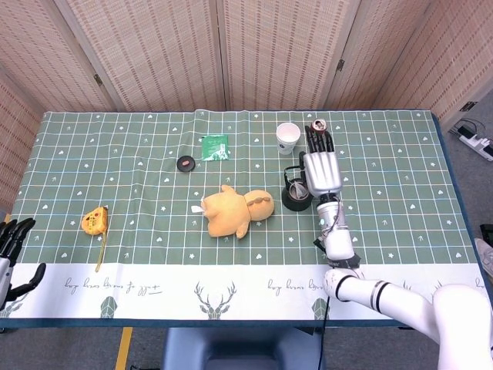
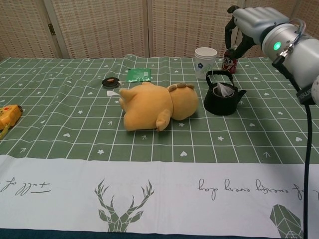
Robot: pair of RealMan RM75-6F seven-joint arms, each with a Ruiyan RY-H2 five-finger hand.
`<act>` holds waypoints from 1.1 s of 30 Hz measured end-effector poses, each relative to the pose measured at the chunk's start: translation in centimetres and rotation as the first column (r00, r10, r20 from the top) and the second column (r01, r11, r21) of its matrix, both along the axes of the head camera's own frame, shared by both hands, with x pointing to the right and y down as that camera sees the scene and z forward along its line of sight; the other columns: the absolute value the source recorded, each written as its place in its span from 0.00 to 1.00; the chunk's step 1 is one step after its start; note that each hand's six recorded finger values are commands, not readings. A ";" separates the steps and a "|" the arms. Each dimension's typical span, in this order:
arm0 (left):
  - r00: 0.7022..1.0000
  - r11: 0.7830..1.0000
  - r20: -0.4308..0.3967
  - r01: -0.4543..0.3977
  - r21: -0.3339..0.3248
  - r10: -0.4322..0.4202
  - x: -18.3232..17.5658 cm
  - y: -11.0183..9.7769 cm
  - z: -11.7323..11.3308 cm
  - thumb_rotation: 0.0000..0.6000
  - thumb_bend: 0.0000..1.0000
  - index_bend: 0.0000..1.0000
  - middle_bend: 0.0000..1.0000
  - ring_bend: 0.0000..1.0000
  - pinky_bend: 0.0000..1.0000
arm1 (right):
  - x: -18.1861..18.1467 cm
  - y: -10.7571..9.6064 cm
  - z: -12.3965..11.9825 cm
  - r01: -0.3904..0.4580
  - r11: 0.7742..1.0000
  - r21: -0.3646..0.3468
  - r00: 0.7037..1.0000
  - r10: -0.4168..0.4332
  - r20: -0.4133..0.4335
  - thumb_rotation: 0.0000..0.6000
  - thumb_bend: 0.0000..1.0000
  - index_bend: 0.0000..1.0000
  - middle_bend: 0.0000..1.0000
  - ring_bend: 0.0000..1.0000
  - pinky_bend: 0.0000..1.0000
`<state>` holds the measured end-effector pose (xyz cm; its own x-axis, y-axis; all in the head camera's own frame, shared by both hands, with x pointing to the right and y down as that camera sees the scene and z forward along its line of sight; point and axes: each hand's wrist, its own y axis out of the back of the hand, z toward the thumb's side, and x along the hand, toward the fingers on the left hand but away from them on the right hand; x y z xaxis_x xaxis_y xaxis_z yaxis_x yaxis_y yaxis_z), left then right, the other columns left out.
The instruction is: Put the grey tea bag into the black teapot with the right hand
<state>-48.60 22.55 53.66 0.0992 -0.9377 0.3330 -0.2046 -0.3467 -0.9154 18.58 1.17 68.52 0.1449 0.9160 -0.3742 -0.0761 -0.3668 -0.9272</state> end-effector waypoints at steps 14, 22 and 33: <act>1.000 1.000 -0.012 -0.001 0.008 0.001 0.1 0.1 -0.3 1.00 0.39 0.03 0.04 0.00 0.00 | -2.5 6.4 3.6 0.223 0.969 -0.108 0.972 -0.228 -0.046 1.00 0.44 0.64 0.02 0.00 0.00; 1.000 1.000 -0.012 0.000 0.008 0.000 0.0 0.1 -0.4 1.00 0.39 0.03 0.04 0.00 0.00 | -3.0 9.0 4.6 0.290 0.945 -0.150 0.952 -0.301 -0.053 1.00 0.44 0.65 0.02 0.00 0.00; 1.000 1.000 -0.006 -0.001 0.009 0.001 0.1 0.1 -0.3 1.00 0.39 0.03 0.04 0.00 0.00 | -2.2 11.2 4.9 0.319 0.923 -0.213 0.944 -0.330 -0.017 1.00 0.44 0.65 0.02 0.00 0.00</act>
